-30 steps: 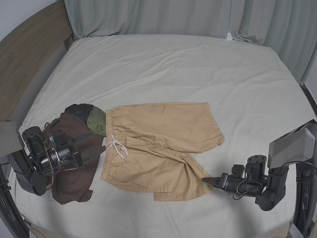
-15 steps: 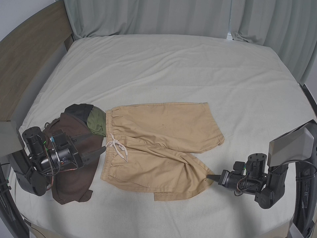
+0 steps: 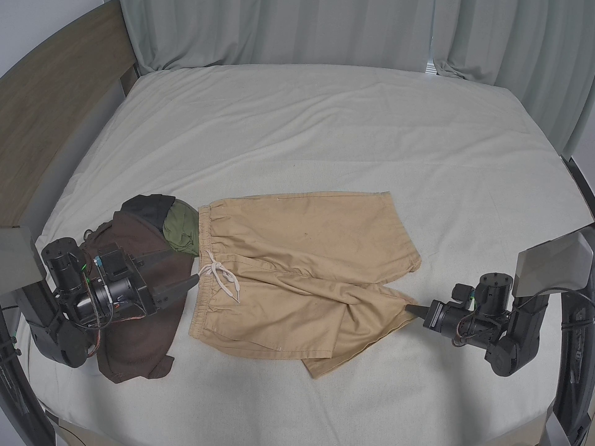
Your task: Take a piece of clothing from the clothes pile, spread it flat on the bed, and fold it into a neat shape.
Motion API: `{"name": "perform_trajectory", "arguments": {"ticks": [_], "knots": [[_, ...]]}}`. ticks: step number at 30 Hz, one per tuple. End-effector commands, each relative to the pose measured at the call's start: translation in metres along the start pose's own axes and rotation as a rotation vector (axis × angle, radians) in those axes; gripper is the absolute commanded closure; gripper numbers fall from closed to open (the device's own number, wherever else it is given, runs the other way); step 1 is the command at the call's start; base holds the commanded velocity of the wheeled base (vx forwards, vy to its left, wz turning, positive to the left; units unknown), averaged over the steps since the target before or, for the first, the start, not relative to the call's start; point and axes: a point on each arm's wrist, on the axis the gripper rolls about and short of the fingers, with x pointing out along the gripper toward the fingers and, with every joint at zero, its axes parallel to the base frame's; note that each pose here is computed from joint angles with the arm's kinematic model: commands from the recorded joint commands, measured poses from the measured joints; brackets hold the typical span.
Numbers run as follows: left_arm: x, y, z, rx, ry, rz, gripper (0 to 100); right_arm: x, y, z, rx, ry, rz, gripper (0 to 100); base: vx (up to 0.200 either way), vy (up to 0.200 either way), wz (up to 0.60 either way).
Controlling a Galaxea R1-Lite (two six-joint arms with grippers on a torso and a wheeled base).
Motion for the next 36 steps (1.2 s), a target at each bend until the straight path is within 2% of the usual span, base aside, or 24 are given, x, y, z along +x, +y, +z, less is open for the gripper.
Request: {"name": "perform_trajectory", "arguments": {"ticks": [1,15,22,36], "knots": [[0.0,0.0,0.0,-0.001,0.001,0.0,0,-0.005,-0.006,0.007,-0.007,-0.023,-0.013,100,0.0,0.0,0.0],[-0.001,-0.001,-0.001,-0.005,0.003,0.0,0,0.013,-0.009,0.033,-0.054,-0.131,0.017,100,0.0,0.0,0.0],[-0.001,-0.001,-0.001,-0.006,0.004,-0.001,0,0.032,-0.018,0.034,-0.06,-0.181,-0.024,100,0.0,0.0,0.0],[-0.001,-0.001,-0.001,-0.007,0.005,-0.003,0,0.044,-0.015,0.046,-0.082,-0.244,-0.007,100,0.0,0.0,0.0]]}}
